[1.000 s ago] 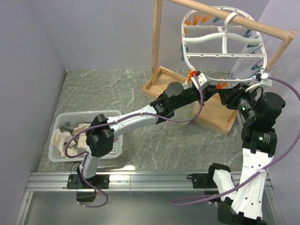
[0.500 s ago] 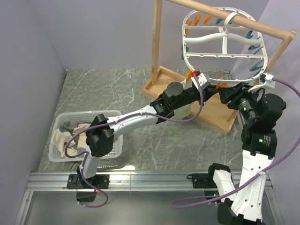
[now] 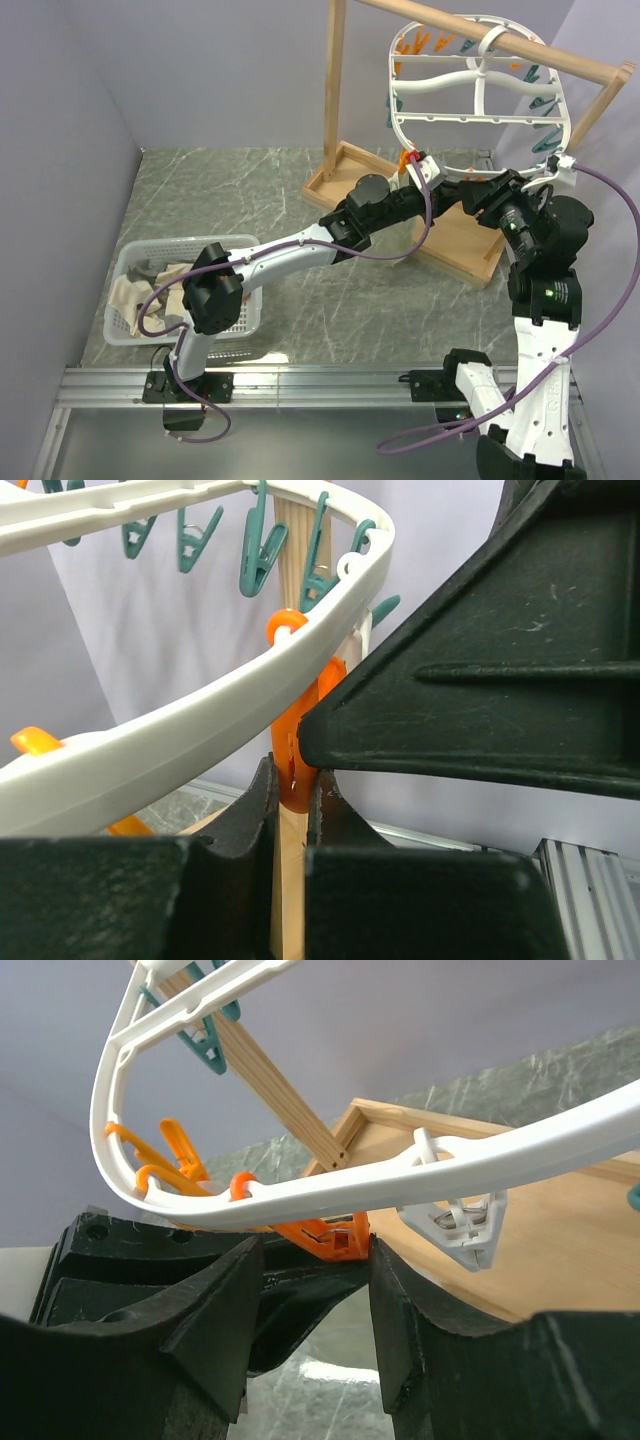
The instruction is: Clip the underwear to the hanger
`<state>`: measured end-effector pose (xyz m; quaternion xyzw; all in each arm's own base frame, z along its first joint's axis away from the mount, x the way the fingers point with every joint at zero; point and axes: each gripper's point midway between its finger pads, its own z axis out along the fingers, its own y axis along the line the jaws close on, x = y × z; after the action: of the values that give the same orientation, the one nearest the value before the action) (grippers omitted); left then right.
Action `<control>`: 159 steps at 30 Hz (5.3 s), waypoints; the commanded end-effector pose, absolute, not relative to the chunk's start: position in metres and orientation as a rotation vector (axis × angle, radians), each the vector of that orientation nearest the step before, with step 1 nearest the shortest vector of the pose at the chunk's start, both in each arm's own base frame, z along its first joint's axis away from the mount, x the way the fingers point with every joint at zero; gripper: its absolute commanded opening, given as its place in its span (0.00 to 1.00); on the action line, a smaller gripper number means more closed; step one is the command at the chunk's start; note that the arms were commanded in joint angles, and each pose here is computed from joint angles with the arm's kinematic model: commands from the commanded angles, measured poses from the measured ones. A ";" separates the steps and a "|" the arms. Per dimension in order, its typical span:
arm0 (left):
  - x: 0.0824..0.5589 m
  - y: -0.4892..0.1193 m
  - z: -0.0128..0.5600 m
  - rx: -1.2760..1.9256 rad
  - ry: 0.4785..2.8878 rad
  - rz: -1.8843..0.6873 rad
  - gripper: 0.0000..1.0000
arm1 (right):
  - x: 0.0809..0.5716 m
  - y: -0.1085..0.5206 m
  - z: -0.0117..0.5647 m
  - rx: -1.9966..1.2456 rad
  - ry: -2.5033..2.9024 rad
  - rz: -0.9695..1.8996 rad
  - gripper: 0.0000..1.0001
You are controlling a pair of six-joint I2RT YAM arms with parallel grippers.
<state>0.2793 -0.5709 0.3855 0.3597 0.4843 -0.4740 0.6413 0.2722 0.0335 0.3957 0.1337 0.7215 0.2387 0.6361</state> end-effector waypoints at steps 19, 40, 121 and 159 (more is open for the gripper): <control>0.242 -0.571 0.382 0.913 1.080 -1.146 0.00 | 0.289 0.034 0.418 0.343 1.534 0.500 0.53; 0.226 -0.573 0.377 0.957 1.080 -1.180 0.00 | 0.300 0.037 0.418 0.317 1.496 0.447 0.38; 0.272 -0.440 0.179 0.702 1.321 -1.142 0.71 | 0.293 0.050 0.423 0.270 1.557 0.480 0.00; 0.253 -0.483 0.163 0.867 1.257 -1.006 0.45 | 0.291 0.050 0.422 0.258 1.558 0.475 0.00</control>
<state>0.2445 -0.4727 0.1502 0.3926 0.5522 -0.4304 0.5964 0.2942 0.0510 0.3935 0.1214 0.7218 0.2088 0.6486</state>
